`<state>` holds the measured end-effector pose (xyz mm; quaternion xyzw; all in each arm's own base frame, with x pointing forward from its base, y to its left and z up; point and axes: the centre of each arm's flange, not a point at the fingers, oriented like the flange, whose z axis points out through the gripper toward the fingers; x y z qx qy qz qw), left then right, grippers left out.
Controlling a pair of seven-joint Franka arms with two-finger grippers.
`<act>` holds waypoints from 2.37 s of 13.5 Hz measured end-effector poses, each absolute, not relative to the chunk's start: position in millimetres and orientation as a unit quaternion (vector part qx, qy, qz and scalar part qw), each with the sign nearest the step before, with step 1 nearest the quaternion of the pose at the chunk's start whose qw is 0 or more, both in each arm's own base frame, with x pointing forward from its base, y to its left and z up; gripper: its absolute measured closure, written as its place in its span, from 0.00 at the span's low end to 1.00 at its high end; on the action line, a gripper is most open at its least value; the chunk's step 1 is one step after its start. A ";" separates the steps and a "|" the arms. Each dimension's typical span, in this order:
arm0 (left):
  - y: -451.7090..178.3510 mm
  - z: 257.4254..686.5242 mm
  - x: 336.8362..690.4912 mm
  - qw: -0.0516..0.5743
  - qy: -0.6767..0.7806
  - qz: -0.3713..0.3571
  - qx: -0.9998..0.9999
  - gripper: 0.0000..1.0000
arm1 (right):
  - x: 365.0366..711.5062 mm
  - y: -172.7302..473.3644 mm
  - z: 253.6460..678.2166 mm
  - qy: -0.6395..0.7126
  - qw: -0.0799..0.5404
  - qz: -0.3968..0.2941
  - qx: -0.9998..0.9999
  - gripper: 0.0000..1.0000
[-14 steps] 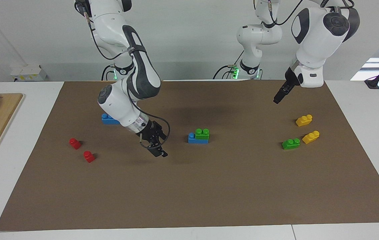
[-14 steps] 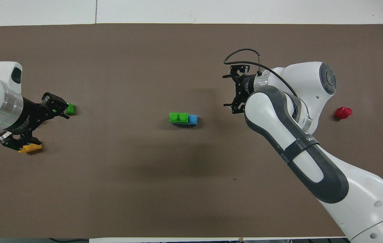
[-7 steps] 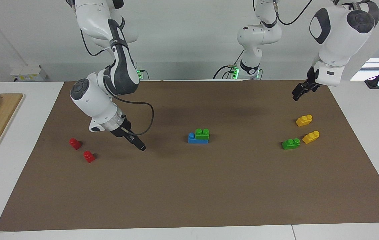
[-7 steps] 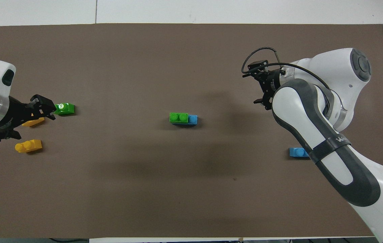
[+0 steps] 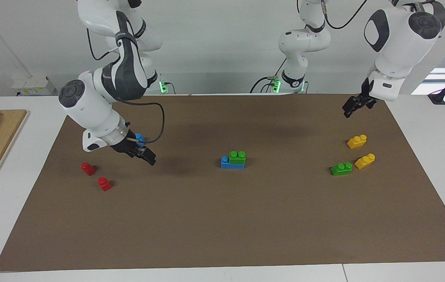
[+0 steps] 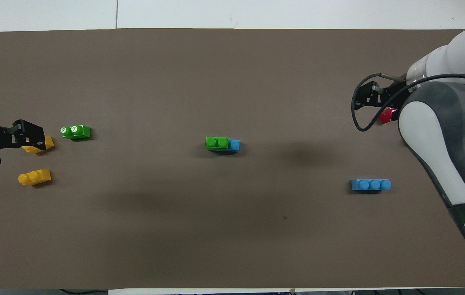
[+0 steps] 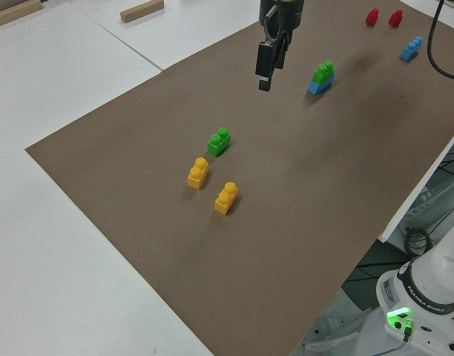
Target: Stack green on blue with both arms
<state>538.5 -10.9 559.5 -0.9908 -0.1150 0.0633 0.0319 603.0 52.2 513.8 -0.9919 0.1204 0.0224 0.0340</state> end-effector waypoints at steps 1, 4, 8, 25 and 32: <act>-10.5 557.4 541.7 0.030 -0.084 0.070 -0.994 0.00 | 595.9 46.9 526.4 0.109 0.032 0.023 -0.993 0.00; -6.8 552.7 542.8 0.024 -0.022 0.081 -0.996 0.00 | 578.0 32.7 553.5 0.075 0.023 0.026 -0.997 0.00; -13.6 553.1 542.8 0.023 -0.002 0.080 -0.997 0.00 | 557.1 29.4 575.3 0.051 0.014 0.041 -0.998 0.00; -37.7 559.6 540.2 0.025 0.018 0.073 -0.997 0.00 | 553.6 18.3 577.9 0.054 -0.009 0.042 -0.998 0.00; -47.4 561.6 539.7 0.026 0.027 0.071 -0.997 0.00 | 554.5 14.9 578.5 0.055 -0.017 0.038 -0.998 0.00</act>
